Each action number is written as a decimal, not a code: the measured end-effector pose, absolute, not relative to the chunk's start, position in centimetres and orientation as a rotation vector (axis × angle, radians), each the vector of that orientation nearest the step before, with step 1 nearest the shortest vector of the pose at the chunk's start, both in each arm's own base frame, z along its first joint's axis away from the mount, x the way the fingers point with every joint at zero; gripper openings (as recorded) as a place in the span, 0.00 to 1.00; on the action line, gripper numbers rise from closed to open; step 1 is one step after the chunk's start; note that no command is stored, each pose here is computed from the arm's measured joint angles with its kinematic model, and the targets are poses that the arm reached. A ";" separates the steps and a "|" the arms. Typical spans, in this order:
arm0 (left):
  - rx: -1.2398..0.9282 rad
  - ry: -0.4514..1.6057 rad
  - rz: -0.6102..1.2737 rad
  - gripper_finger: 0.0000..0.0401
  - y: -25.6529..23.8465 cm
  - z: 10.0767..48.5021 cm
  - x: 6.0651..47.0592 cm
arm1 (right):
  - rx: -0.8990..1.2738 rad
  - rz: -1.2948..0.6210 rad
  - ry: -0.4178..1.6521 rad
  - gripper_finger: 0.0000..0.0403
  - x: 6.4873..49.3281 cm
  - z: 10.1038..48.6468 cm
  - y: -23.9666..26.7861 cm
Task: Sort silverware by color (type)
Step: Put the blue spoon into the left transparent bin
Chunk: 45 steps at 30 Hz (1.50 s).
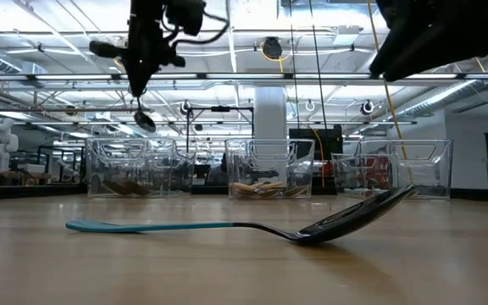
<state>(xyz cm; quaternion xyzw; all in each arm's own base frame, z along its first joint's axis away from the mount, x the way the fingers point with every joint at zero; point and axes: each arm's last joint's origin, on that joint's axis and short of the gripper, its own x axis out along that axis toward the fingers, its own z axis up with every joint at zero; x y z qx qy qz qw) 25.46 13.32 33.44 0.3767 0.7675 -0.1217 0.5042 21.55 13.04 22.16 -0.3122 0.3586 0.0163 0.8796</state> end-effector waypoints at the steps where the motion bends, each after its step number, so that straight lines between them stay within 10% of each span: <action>1: 0.898 1.865 -0.300 0.02 13.8 33.2 25.4 | -0.654 0.029 0.752 0.23 21.7 22.1 12.9; 45: 0.763 1.966 -0.593 0.02 17.9 22.7 30.9 | -0.580 0.029 0.828 0.23 21.5 21.7 12.3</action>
